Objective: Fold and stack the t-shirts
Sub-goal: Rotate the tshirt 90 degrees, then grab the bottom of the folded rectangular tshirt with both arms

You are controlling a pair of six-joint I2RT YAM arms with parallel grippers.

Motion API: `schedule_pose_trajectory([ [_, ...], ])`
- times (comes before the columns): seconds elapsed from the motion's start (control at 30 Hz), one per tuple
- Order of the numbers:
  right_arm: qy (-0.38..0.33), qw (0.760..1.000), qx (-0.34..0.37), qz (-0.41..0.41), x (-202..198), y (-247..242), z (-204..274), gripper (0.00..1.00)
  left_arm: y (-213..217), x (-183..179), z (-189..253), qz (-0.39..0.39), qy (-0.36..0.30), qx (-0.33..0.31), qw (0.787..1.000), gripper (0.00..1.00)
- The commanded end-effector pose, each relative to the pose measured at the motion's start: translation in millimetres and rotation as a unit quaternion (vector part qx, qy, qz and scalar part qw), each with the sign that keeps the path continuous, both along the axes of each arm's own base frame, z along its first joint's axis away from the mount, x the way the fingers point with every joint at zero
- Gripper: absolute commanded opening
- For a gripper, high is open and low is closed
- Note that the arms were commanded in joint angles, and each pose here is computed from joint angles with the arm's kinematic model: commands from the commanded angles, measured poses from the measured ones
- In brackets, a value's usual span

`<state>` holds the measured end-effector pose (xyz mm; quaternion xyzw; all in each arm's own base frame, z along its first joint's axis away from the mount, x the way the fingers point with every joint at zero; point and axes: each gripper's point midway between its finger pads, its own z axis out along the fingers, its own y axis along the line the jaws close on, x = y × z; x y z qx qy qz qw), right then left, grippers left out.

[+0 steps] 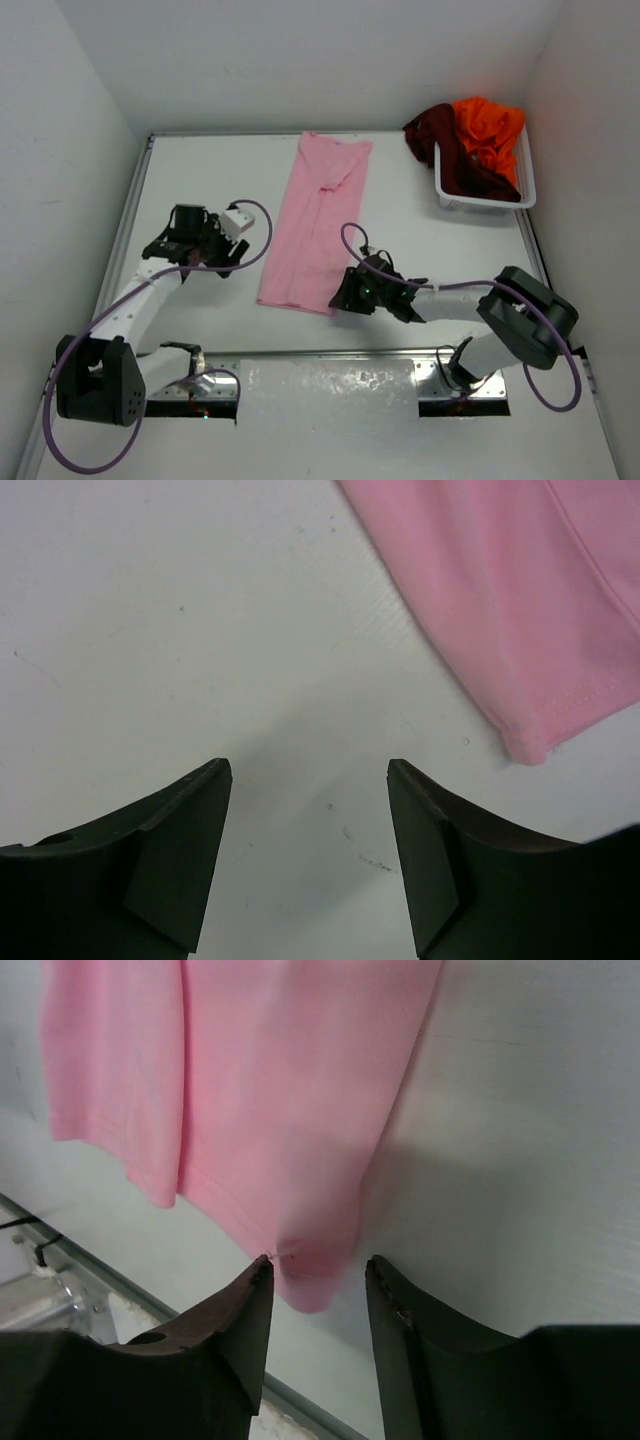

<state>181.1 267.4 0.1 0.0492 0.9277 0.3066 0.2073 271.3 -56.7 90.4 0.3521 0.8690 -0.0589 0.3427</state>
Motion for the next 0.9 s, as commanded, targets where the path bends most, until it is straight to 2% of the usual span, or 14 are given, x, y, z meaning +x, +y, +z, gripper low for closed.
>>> schedule_pose_trajectory([
  [0.0, 0.035, 0.999, -0.022, -0.011, -12.7, -8.8, -23.2, 0.41, -10.2, 1.5, 10.1, -0.006, -0.023, -0.020, 1.000, 0.62],
  [0.07, 0.026, 0.999, -0.022, -0.021, -8.5, -10.3, -24.7, 0.34, -13.4, -1.8, 7.8, -0.011, -0.018, -0.020, 1.000, 0.62],
  [0.1, 0.027, 0.999, -0.022, -0.022, -7.7, -10.0, -25.1, 0.25, -14.6, -3.1, 6.8, -0.013, -0.015, -0.020, 1.000, 0.62],
  [0.17, 0.020, 0.999, -0.022, -0.018, -3.5, -6.5, -23.5, 0.18, -20.0, -4.2, 7.3, -0.023, -0.015, -0.018, 0.999, 0.62],
  [0.2, 0.020, 0.999, -0.025, -0.016, -3.2, -6.4, -24.8, 0.08, -21.0, -3.5, 7.6, -0.022, -0.014, -0.016, 1.000, 0.62],
  [0.23, 0.017, 0.999, -0.031, -0.019, -1.9, -8.7, -26.4, 0.02, -26.2, -3.9, 8.8, -0.031, -0.014, -0.014, 0.999, 0.62],
  [0.27, 0.015, 0.999, -0.033, -0.025, -1.3, -11.8, -26.9, 0.00, -27.7, -1.1, 11.0, -0.029, -0.016, -0.012, 0.999, 0.62],
  [0.4, 0.016, 0.998, -0.038, -0.042, -7.4, -35.8, -30.5, 0.00, -42.1, 4.1, 16.7, -0.043, -0.019, -0.014, 0.999, 0.62],
  [0.57, 0.033, 0.995, -0.081, -0.048, -31.3, -88.9, -44.3, 0.00, -66.7, 5.3, 20.0, -0.083, -0.025, -0.018, 0.996, 0.62],
  [0.7, 0.038, 0.992, -0.103, -0.056, -48.2, -121.0, -50.2, 0.00, -98.0, -3.1, 19.0, -0.151, -0.046, 0.022, 0.987, 0.62],
  [0.73, 0.037, 0.992, -0.115, -0.046, -53.1, -128.1, -49.3, 0.00, -117.1, -14.6, 18.5, -0.191, -0.053, 0.028, 0.980, 0.62],
  [0.87, 0.027, 0.991, -0.128, -0.031, -56.0, -136.6, -45.9, 0.00, -150.2, -44.6, -2.5, -0.291, -0.046, 0.059, 0.954, 0.63],
])
